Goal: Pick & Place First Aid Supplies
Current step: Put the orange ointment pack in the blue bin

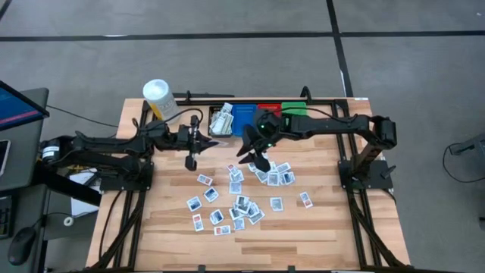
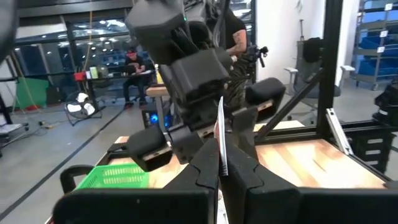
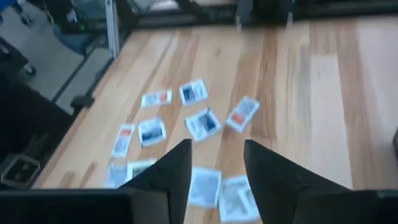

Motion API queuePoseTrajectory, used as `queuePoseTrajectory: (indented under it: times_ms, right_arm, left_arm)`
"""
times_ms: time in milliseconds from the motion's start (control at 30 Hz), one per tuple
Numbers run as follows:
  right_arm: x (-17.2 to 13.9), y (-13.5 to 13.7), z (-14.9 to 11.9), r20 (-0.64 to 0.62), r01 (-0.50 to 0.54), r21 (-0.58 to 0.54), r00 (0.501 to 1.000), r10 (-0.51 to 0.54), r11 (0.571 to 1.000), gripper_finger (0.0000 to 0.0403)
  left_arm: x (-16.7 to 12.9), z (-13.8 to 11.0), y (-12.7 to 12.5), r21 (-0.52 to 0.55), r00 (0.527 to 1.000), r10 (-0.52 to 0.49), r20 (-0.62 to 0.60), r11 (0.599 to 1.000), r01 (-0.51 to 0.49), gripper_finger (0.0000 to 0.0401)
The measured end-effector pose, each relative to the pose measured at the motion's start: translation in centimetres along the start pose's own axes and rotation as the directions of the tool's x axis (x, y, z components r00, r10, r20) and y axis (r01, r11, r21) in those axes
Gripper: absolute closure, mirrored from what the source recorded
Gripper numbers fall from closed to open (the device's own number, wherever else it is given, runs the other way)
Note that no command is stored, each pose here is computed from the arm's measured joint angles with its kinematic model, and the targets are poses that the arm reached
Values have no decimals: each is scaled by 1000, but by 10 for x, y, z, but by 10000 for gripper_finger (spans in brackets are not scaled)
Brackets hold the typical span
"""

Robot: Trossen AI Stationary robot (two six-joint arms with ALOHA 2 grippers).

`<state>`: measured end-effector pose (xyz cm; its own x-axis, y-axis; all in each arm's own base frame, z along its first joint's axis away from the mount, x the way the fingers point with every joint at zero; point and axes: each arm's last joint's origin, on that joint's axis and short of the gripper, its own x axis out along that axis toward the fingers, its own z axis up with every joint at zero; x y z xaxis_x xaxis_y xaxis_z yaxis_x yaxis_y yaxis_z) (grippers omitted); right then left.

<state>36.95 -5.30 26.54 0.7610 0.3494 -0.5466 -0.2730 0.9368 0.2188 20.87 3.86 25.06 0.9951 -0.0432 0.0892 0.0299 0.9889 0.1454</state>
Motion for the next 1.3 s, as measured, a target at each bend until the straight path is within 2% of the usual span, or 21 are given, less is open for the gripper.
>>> queuePoseTrajectory:
  times_ms: [233,433,600,1033,1300]
  right_arm:
    - [-4,-7,-4,-30,19,131,999,-15,991,252]
    - [-3,-5,-10,-82,18,179,997,-3,984,256]
    - [-9,-11,-18,-147,40,207,989,-9,977,257]
    - [-29,-39,-32,-218,96,187,974,-54,978,258]
    - [-39,-52,-36,-228,120,171,970,-79,978,258]
  left_arm:
    - [19,-2,15,-58,998,48,-45,997,-50,395]
    - [42,-7,46,-141,987,129,-100,980,-142,393]
    - [62,-18,73,-161,968,166,-190,967,-197,395]
    - [80,-61,122,-208,931,170,-323,947,-245,391]
    - [90,-87,141,-222,907,186,-377,933,-284,394]
